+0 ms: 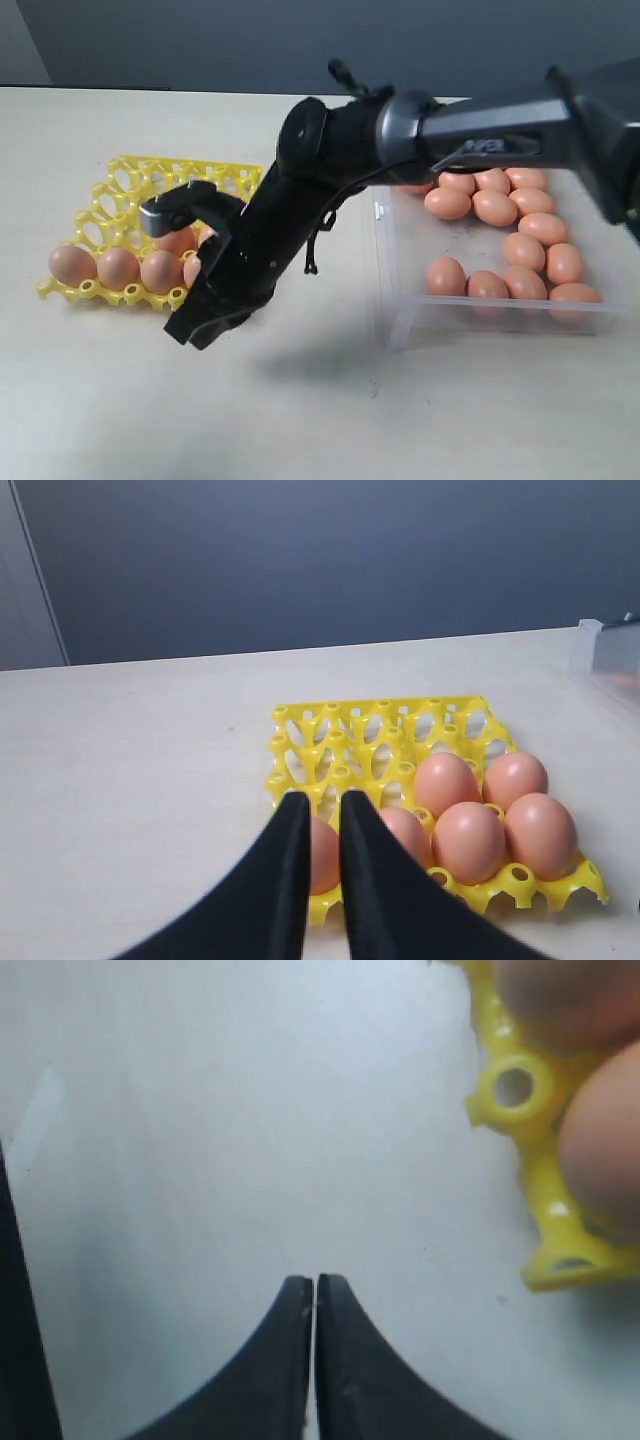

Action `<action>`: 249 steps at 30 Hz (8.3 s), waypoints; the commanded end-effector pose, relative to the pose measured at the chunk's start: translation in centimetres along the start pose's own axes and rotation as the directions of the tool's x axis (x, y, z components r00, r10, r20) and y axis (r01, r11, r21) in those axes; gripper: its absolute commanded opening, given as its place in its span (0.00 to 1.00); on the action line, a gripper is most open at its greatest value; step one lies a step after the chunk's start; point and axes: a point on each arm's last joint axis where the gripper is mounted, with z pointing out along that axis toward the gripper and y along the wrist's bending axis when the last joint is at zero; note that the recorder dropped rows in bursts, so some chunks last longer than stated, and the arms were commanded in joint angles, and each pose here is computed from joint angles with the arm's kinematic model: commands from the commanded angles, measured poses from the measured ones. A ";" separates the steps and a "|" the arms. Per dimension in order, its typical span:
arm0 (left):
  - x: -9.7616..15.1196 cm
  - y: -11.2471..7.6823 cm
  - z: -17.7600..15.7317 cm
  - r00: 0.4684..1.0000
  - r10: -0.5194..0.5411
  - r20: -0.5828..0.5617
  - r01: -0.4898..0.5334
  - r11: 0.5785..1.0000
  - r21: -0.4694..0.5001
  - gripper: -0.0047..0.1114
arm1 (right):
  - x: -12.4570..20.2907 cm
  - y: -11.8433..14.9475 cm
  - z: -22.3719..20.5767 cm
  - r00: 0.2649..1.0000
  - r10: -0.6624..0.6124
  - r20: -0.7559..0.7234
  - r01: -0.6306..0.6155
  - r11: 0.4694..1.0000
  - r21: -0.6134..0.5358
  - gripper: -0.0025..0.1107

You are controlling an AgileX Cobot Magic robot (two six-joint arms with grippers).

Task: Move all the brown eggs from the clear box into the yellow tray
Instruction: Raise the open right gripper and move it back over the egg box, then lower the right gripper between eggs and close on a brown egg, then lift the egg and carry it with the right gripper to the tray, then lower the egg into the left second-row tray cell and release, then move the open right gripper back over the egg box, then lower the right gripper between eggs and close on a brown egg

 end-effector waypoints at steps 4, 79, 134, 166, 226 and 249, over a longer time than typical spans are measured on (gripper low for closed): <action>0.2 0.0 0.1 1.000 0.001 -0.007 -0.001 1.000 0.002 0.15 | 0.4 -1.4 -13.5 0.958 0.200 0.204 -0.282 0.773 0.568 0.05; 0.2 0.0 0.1 1.000 0.001 -0.007 -0.001 1.000 0.002 0.15 | -1.4 -6.8 -14.3 0.832 -0.123 0.540 -0.006 0.973 0.230 0.02; 0.1 0.0 0.1 1.000 0.001 -0.005 -0.001 1.000 0.002 0.15 | -9.0 -7.8 4.0 0.800 -0.252 0.544 0.197 0.968 0.158 0.02; 0.1 0.0 0.1 1.000 0.001 -0.005 -0.001 1.000 0.002 0.15 | -8.8 -7.6 4.4 0.825 -0.238 0.513 0.183 0.971 0.156 0.44; 0.1 0.0 0.1 1.000 0.001 -0.005 -0.001 1.000 0.002 0.15 | 1.0 -11.8 -18.5 0.956 0.267 0.124 -0.278 0.680 0.679 0.44; 0.1 0.0 0.1 1.000 0.001 -0.005 -0.001 1.000 0.002 0.15 | 11.5 -21.1 -14.5 0.801 0.595 -0.064 -0.322 0.519 0.792 0.44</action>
